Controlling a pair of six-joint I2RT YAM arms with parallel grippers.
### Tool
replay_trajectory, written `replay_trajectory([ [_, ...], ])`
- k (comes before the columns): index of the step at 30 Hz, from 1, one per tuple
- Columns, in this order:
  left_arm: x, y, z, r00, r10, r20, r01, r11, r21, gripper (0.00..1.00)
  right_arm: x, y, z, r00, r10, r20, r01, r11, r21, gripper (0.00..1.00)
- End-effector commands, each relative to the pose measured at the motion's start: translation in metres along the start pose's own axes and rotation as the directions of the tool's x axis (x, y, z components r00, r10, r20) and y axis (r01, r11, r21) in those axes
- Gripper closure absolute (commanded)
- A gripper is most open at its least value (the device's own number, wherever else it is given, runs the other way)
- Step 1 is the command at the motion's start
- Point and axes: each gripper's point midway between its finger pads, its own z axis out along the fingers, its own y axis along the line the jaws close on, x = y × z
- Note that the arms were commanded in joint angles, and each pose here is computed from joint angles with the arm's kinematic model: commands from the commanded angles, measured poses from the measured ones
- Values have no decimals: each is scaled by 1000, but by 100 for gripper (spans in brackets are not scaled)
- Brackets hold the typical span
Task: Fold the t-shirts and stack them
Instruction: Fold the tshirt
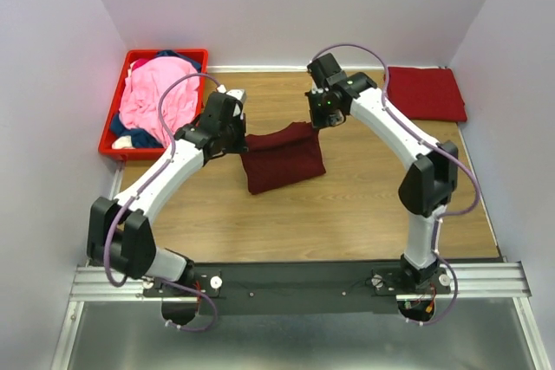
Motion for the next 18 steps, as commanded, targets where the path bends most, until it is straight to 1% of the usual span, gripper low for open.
replay_trajectory([
  [1, -17, 19, 22, 999, 30, 16, -30, 1000, 3, 100, -21, -2, 30, 999, -40, 7, 40, 999, -23, 99],
  [2, -13, 24, 33, 1000, 25, -5, -25, 1000, -7, 100, -18, -6, 49, 999, -37, -20, 37, 999, -14, 99],
  [4, -19, 33, 43, 1000, 11, 7, -11, 1000, -16, 100, -25, -7, 64, 999, -36, -13, 36, 999, -21, 99],
  [5, -15, 38, 54, 1000, 0, -11, 0, 1000, -25, 100, -34, -8, 67, 1000, -29, 6, 29, 999, -23, 99],
  [6, -16, 40, 59, 1000, -5, -10, 5, 1000, -28, 100, -33, -10, 83, 1000, -27, -5, 27, 999, -18, 99],
  [8, -19, 48, 74, 1000, -21, -13, 20, 999, -36, 100, -42, -13, 93, 1000, -17, 13, 18, 1000, -18, 99],
  [10, -27, 56, 84, 999, -38, -3, 38, 998, -48, 100, -42, -16, 112, 1000, -8, 7, 8, 1000, -19, 99],
  [11, -22, 61, 93, 998, -55, -25, 53, 997, -61, 100, -43, -19, 117, 1000, -1, 7, 2, 1000, -16, 99],
  [16, -22, 75, 108, 995, -95, -28, 93, 992, -79, 100, -37, -25, 144, 1000, 21, 4, -21, 1000, -8, 94],
  [18, -22, 75, 111, 995, -101, -26, 99, 992, -74, 96, -31, -30, 152, 999, 36, -7, -36, 999, 0, 93],
])
